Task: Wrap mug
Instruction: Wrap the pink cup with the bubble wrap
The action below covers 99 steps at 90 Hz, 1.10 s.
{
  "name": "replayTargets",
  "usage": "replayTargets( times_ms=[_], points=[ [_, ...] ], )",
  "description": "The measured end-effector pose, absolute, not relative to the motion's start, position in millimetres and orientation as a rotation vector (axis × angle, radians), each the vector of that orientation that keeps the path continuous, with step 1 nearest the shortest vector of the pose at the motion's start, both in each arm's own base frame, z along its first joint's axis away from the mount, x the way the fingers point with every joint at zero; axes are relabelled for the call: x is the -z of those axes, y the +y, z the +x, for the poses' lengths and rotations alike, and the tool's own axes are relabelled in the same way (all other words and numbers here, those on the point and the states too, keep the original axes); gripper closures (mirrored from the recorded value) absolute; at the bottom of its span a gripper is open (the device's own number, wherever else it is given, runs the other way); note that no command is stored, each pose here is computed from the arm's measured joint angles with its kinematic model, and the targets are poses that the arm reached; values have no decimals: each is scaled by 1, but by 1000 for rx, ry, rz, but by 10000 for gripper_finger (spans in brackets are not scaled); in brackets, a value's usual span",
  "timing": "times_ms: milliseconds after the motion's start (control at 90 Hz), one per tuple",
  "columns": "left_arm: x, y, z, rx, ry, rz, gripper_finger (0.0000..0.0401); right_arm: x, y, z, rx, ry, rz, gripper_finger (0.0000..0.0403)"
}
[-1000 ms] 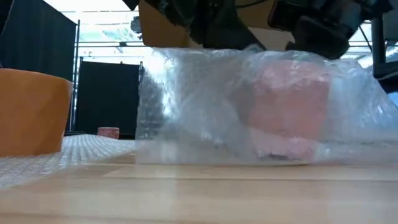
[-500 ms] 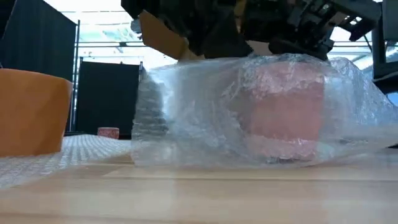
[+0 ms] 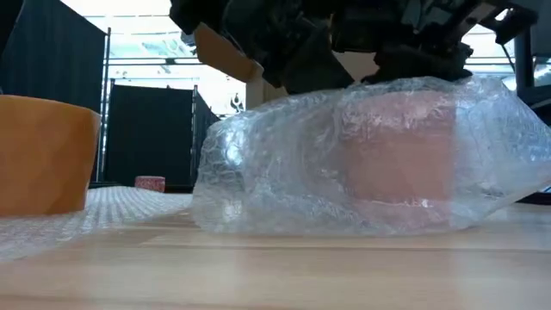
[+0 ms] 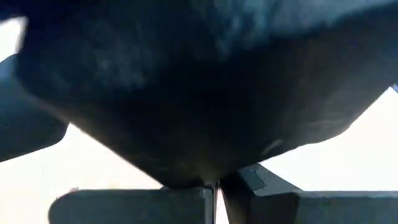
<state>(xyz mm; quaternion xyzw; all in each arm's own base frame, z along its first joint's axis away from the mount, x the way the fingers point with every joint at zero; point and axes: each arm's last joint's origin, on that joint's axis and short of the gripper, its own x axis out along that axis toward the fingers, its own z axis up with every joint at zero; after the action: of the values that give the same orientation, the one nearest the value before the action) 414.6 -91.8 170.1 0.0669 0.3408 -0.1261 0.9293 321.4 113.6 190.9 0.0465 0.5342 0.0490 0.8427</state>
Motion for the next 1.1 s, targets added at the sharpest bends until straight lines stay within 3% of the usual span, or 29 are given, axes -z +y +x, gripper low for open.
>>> replayTargets(
  times_ms=[278, 456, 778, 1100],
  points=[
    [-170, -91, 415, 243, 691, 129, 400, -213, 109, 306, -53, 1139, 188, 242],
    [-170, -91, 416, 242, 683, 123, 400, -217, 107, 300, -46, 1176, 259, 201],
    [-164, -91, 413, 253, 732, 128, 400, -250, 106, 296, -103, 1012, 269, 188],
    [-160, -91, 412, 254, 744, 129, 400, -253, 102, 291, -92, 1029, 261, 188]
  ],
)
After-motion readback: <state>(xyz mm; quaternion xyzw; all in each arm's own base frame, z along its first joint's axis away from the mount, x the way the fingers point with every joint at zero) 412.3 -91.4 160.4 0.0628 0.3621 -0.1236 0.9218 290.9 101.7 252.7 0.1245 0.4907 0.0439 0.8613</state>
